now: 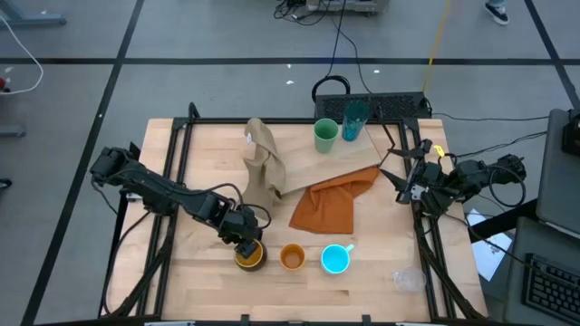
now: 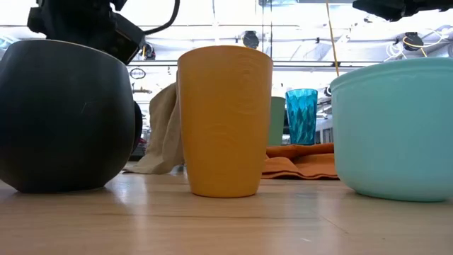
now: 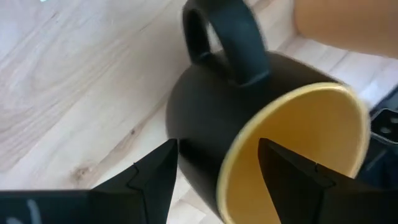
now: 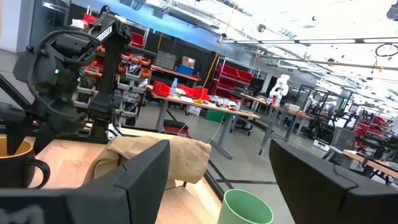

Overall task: Stack small to large cups/mugs on shelf
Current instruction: Put the black mug on the shelf

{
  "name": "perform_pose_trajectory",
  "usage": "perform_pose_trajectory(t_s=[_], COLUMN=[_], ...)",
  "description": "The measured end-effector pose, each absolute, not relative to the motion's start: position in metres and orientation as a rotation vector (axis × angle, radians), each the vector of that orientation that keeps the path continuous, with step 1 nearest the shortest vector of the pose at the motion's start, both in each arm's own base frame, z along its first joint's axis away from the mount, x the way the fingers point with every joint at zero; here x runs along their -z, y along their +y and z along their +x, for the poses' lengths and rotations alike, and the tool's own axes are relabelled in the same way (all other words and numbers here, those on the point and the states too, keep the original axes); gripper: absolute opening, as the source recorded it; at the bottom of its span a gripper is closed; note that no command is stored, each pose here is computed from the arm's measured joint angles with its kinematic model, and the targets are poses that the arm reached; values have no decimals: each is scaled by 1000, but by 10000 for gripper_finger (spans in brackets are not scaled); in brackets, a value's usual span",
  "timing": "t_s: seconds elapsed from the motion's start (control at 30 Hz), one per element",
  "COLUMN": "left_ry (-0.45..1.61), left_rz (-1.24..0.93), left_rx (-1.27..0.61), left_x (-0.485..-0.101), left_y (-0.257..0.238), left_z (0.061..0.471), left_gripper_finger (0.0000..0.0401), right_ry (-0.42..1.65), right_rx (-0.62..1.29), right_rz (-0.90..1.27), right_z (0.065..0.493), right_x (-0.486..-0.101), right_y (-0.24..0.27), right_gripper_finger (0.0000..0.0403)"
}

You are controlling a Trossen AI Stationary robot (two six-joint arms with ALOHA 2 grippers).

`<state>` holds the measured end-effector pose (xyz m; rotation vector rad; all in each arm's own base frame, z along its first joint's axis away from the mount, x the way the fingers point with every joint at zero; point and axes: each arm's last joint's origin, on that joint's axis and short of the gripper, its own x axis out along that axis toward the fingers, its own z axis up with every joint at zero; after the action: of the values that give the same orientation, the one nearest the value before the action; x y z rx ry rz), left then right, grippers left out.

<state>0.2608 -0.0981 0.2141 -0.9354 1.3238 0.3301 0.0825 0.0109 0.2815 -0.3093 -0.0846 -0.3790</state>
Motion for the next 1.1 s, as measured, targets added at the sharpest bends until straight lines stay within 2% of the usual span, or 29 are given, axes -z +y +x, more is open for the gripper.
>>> perform_pose_trajectory(t_s=[0.23, 0.33, 0.47, 0.67, 0.73, 1.1], left_ry=[1340, 1345, 1363, 1378, 1385, 1417], left_rz=[-928, -925, -932, -840, -828, -785], left_rx=[-337, -333, -317, -248, -218, -212], left_x=[-212, -211, -211, -210, -211, -210], left_y=[-98, -98, -98, -97, -97, -95], left_z=[261, 261, 261, 260, 260, 257], left_gripper_finger=[220, 201, 151, 39, 16, 14], right_ry=[-84, -85, -84, -85, -85, -87], right_rx=[379, 379, 379, 379, 379, 379], right_rz=[-309, -309, -309, -308, -308, -305], right_z=[83, 83, 83, 83, 83, 83], right_x=[-281, -282, -281, -282, -282, -282], right_y=[11, 11, 11, 11, 11, 11], right_gripper_finger=[265, 265, 265, 265, 265, 265])
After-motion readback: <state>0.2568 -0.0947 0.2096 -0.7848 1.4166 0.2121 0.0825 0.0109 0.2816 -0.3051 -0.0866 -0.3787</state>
